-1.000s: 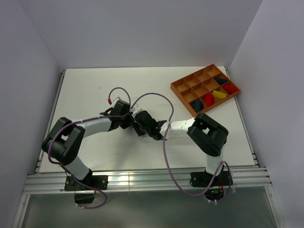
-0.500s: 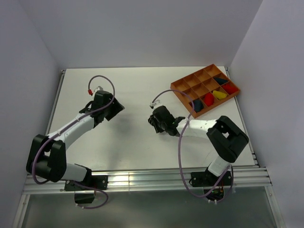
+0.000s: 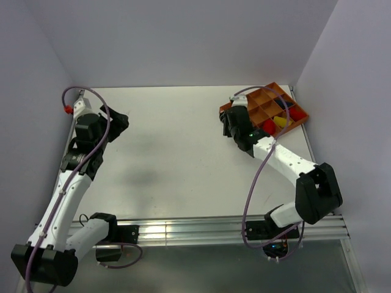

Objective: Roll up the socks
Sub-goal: Pick up the sock at the center of the board, then place the sock in the storage box.

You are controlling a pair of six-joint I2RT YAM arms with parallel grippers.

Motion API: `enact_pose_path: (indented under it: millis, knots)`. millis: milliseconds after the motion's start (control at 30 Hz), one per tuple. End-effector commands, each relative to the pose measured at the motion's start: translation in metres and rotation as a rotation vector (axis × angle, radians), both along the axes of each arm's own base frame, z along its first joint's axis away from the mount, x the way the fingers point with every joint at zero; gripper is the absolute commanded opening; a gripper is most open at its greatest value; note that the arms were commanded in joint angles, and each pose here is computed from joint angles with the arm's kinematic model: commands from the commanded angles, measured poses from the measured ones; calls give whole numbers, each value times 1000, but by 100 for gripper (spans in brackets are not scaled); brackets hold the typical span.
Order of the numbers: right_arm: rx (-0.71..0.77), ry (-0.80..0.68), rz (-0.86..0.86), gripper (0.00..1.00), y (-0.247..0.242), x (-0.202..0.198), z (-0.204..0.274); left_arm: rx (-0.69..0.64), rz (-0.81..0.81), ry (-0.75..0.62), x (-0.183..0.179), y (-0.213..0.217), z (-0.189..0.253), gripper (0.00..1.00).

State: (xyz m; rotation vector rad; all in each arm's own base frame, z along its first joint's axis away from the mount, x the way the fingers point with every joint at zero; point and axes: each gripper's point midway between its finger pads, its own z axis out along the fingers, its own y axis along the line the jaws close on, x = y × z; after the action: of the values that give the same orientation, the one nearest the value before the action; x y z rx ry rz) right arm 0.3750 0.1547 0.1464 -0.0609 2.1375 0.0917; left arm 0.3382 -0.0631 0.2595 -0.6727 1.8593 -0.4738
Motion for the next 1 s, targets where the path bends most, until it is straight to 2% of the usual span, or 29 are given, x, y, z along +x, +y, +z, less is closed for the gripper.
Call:
enact_pose_path:
  millis: [0, 167, 433, 633, 967]
  knots:
    - [-34, -57, -158, 0, -41, 30, 33, 121, 80, -79, -14, 30, 32, 81]
    - [-28, -28, -347, 0, -84, 65, 38, 217, 167, -88, -27, 55, 40, 88]
    - [2, 157, -477, 0, -102, 94, -12, 325, 254, -72, -36, 79, 29, 99]
    - [-1, 240, -511, 0, -103, 98, -46, 352, 277, -43, -37, 84, 10, 100]
    - [46, 323, -509, 0, -98, 100, -81, 377, 273, -25, -37, 82, 4, 99]
